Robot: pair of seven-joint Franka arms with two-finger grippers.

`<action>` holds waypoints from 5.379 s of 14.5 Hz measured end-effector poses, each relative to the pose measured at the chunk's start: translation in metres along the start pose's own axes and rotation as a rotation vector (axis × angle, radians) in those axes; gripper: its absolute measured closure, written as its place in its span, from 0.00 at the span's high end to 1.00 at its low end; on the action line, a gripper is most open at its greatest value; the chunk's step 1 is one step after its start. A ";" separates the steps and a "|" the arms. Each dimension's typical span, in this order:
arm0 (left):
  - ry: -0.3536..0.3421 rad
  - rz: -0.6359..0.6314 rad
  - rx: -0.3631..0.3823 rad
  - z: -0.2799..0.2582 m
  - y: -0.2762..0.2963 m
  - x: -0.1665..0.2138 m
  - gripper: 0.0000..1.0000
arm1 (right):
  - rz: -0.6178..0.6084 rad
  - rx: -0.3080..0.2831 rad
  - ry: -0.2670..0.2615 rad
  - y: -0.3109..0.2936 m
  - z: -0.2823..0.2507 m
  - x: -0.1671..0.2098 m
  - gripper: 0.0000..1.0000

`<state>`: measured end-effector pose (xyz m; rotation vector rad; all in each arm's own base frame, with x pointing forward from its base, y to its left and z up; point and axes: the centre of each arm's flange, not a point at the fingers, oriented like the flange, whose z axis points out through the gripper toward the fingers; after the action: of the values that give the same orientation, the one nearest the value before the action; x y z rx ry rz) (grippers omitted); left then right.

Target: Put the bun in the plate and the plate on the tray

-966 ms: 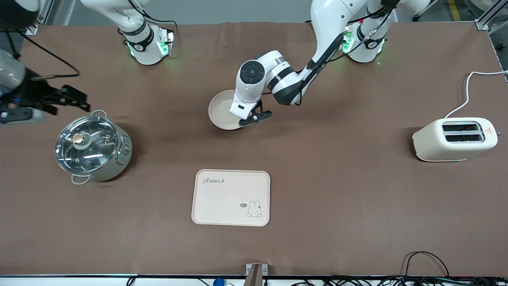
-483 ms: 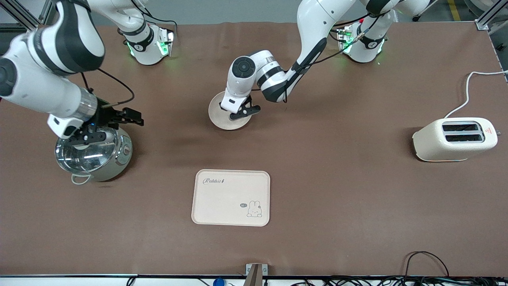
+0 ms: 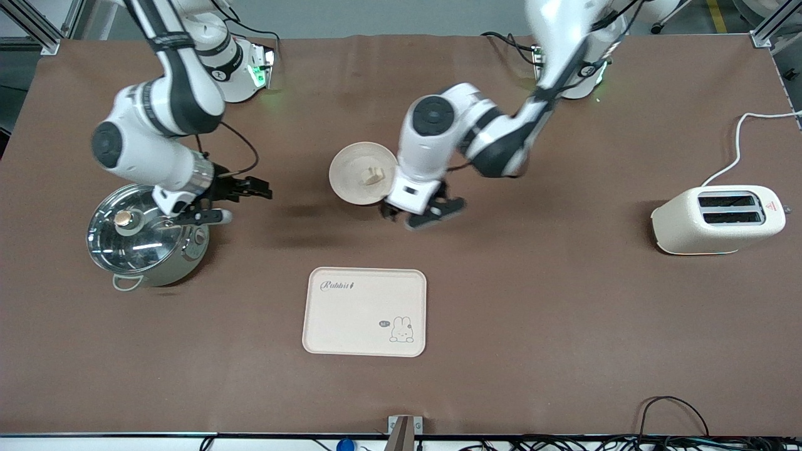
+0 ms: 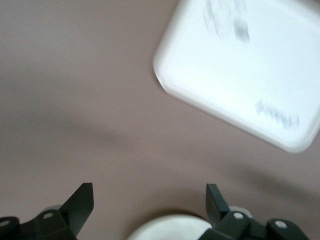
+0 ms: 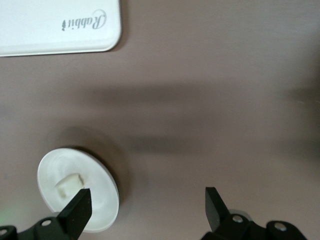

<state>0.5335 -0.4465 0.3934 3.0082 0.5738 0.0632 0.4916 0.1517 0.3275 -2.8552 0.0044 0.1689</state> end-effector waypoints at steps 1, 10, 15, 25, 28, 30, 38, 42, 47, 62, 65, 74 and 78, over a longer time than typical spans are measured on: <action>0.008 0.023 0.025 -0.035 -0.027 0.039 1.00 | -0.025 -0.011 0.026 -0.013 0.015 -0.009 1.00; 0.084 0.110 0.072 -0.191 -0.225 0.194 1.00 | -0.064 -0.080 0.081 -0.088 0.122 -0.088 1.00; 0.080 0.250 0.119 -0.255 -0.285 0.188 1.00 | -0.052 -0.109 0.096 -0.099 0.163 -0.107 0.98; 0.005 0.328 0.083 -0.289 -0.360 0.147 1.00 | -0.013 -0.139 0.078 -0.085 0.188 -0.107 0.71; -0.006 0.343 0.091 -0.288 -0.356 0.133 1.00 | -0.013 -0.136 0.078 -0.089 0.188 -0.109 0.67; -0.010 0.351 0.093 -0.287 -0.352 0.130 1.00 | -0.002 -0.131 0.077 -0.097 0.190 -0.113 0.60; -0.034 0.377 0.095 -0.270 -0.337 0.134 1.00 | -0.015 -0.122 0.089 -0.116 0.195 -0.125 0.12; -0.034 0.381 0.093 -0.269 -0.334 0.136 1.00 | 0.011 -0.103 0.086 -0.123 0.188 -0.121 0.05; -0.029 0.383 0.092 -0.271 -0.333 0.136 1.00 | 0.107 0.009 0.039 -0.167 0.148 -0.092 0.05; -0.017 0.384 0.088 -0.277 -0.332 0.136 1.00 | 0.085 0.138 0.172 -0.118 0.066 0.112 0.05; -0.016 0.384 0.088 -0.277 -0.332 0.136 1.00 | 0.080 0.138 0.181 -0.107 0.086 0.145 0.05; -0.016 0.385 0.088 -0.277 -0.331 0.136 1.00 | 0.153 0.199 0.143 -0.071 0.113 0.214 0.05; -0.018 0.386 0.088 -0.276 -0.331 0.136 1.00 | 0.149 0.196 0.134 -0.069 0.136 0.223 0.05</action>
<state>0.5238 -0.0702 0.6440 3.1547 -0.0122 0.0337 0.6989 0.2588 0.1913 -2.6638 0.2477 0.0055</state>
